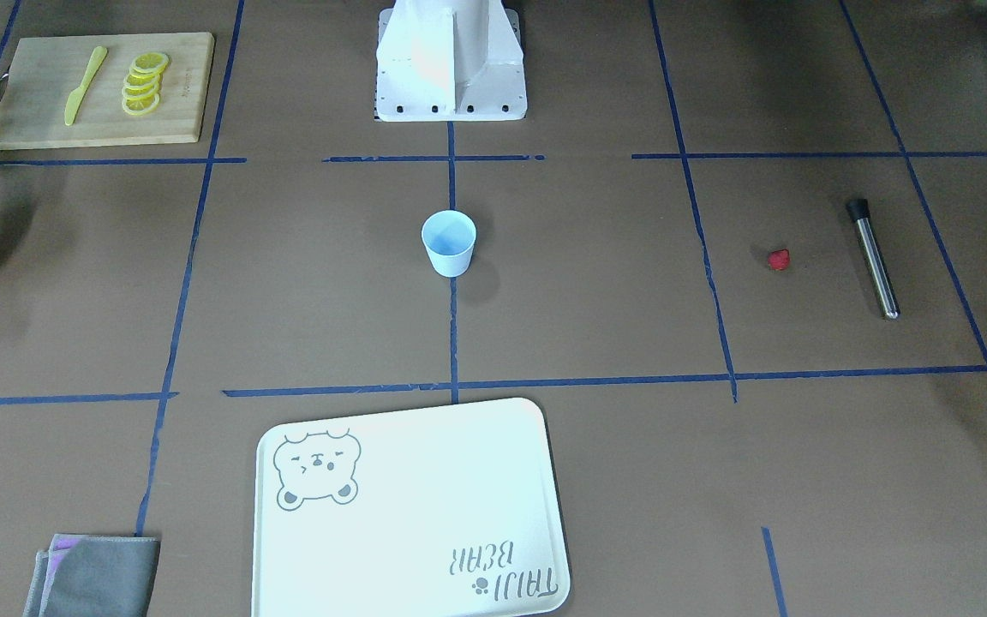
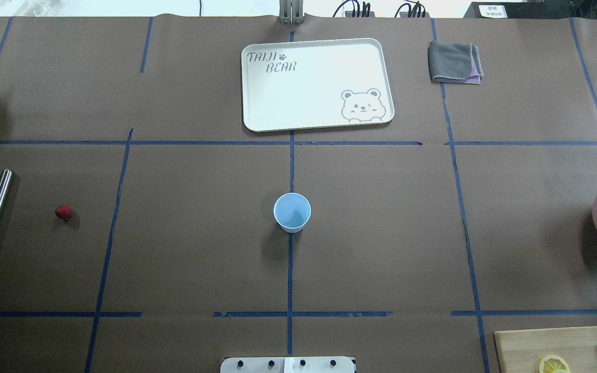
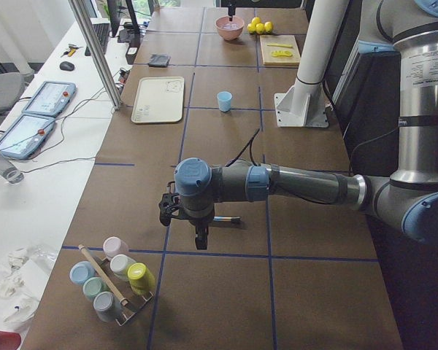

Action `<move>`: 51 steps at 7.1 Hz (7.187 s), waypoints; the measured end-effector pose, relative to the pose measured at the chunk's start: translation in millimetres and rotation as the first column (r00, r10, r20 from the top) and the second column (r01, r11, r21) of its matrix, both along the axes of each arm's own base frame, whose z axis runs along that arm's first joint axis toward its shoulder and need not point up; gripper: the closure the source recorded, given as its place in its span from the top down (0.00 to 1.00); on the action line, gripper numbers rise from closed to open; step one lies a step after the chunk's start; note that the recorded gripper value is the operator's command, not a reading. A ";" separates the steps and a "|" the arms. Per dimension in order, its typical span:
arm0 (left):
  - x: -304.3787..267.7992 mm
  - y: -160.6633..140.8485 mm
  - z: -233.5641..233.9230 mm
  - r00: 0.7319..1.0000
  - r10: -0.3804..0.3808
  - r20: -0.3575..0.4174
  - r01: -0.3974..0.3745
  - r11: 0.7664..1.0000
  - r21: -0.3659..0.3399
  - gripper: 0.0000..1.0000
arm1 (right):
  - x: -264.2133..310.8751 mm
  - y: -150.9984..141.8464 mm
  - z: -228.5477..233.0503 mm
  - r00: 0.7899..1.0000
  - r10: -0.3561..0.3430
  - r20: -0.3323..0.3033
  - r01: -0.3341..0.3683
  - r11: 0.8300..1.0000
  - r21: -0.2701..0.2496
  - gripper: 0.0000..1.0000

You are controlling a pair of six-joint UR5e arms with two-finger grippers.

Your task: Mash ice and strawberries in cup

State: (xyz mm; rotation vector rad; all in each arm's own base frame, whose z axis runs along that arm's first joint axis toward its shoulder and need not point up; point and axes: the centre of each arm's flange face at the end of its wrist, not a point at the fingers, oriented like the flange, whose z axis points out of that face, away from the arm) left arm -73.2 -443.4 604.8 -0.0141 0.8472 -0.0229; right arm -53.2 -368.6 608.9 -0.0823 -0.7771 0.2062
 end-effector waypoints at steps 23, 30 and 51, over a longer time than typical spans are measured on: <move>-0.1 -1.6 2.7 1.000 0.006 0.001 -0.006 1.000 0.025 1.00 | -17.1 12.5 62.8 0.999 -0.037 -0.027 0.036 0.999 -0.026 0.00; 0.0 -1.5 4.1 1.000 0.006 -0.001 -0.006 1.000 0.020 1.00 | -13.6 16.4 -8.2 1.000 -0.013 0.020 0.011 0.997 0.070 0.00; 0.1 -2.5 -3.8 1.000 0.002 -0.002 -0.002 0.999 0.033 1.00 | -487.7 -5.2 -433.5 0.933 0.167 0.318 -0.125 0.981 -0.147 0.71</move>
